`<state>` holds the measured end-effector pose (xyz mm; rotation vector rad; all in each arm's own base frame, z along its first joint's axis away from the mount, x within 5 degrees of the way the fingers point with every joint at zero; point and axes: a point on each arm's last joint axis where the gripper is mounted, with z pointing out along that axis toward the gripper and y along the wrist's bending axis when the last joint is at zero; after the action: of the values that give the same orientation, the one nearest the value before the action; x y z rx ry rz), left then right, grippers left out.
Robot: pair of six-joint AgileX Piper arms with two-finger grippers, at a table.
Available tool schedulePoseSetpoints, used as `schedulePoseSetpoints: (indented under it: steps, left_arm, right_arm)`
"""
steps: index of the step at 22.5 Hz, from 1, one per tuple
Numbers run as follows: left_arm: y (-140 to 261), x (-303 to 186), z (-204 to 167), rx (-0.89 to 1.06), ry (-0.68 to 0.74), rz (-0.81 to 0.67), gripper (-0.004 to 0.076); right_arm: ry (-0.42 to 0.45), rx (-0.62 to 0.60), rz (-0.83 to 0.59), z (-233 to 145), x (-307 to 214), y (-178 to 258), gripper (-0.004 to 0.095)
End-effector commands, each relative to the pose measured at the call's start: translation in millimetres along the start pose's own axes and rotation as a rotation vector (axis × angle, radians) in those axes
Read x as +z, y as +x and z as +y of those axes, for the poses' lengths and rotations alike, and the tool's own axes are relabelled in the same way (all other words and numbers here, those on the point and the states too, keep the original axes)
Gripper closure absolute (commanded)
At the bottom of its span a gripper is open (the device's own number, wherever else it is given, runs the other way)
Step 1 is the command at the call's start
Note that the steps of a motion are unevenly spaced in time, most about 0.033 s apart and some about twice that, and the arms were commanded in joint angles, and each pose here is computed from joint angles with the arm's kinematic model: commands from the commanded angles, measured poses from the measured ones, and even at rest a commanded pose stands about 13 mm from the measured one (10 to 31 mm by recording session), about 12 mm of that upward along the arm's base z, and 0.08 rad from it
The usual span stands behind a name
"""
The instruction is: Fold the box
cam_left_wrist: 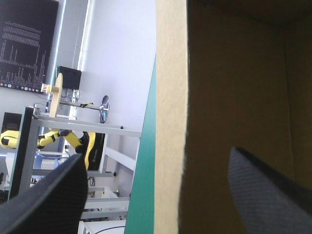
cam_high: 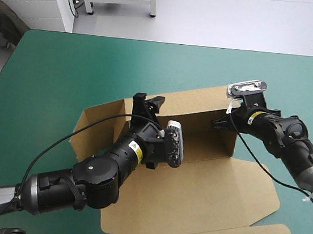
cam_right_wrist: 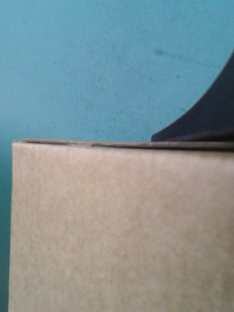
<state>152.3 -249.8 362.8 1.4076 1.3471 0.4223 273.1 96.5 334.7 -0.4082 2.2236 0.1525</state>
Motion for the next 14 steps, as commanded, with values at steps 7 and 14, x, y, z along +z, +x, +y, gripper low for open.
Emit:
schedulePoseSetpoints:
  steps: [7,14]
  left_arm:
    - [-31,-45,53,-0.021,-0.050,-0.072,0.0701]
    - [-5,-45,109,-0.348,0.111,0.006,0.0704]
  right_arm:
    - [0.035,0.039,-0.148,-8,-18,-20,0.0928]
    - [0.035,0.040,-0.145,-8,-18,-20,0.0928]
